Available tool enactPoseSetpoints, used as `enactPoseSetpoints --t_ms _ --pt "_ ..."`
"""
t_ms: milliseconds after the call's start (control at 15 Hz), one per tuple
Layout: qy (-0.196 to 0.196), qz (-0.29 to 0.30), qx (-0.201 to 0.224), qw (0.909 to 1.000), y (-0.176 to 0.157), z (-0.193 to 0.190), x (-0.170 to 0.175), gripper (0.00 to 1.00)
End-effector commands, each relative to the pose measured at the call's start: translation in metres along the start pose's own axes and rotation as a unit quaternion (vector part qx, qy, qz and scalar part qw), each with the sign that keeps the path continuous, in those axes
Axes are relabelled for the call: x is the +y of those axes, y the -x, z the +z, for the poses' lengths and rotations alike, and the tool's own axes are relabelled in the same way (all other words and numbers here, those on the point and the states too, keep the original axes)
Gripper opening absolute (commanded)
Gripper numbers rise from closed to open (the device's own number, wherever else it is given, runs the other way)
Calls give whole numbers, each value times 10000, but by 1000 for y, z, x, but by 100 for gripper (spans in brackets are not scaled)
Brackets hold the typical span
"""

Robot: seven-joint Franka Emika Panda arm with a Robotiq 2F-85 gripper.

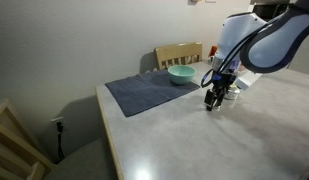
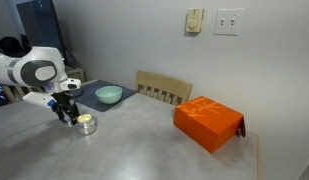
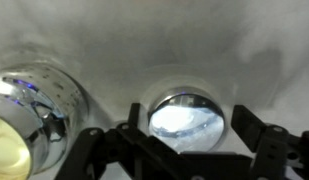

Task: Pick up the lid and place it back on it's object

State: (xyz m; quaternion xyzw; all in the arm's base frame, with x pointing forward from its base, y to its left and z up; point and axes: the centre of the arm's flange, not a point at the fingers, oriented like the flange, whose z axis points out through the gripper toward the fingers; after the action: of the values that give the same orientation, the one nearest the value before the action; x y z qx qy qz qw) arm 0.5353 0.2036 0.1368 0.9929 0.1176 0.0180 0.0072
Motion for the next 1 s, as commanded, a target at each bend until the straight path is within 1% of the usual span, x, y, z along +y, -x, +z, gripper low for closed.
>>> enactPoseSetpoints --t_ms 0,133,200,533,800,933 --pt "76 -127 -161 9998 -2 15 -12 61" --pt "137 -207 -219 9995 -1 10 -16 46" --pt "174 -231 -274 9992 2 6 -18 44" --pt "476 -417 -124 9979 9 -14 -31 44" --pt "768 -639 202 9948 22 -40 -62 44" --pt "990 -665 448 9919 31 -57 -78 44"
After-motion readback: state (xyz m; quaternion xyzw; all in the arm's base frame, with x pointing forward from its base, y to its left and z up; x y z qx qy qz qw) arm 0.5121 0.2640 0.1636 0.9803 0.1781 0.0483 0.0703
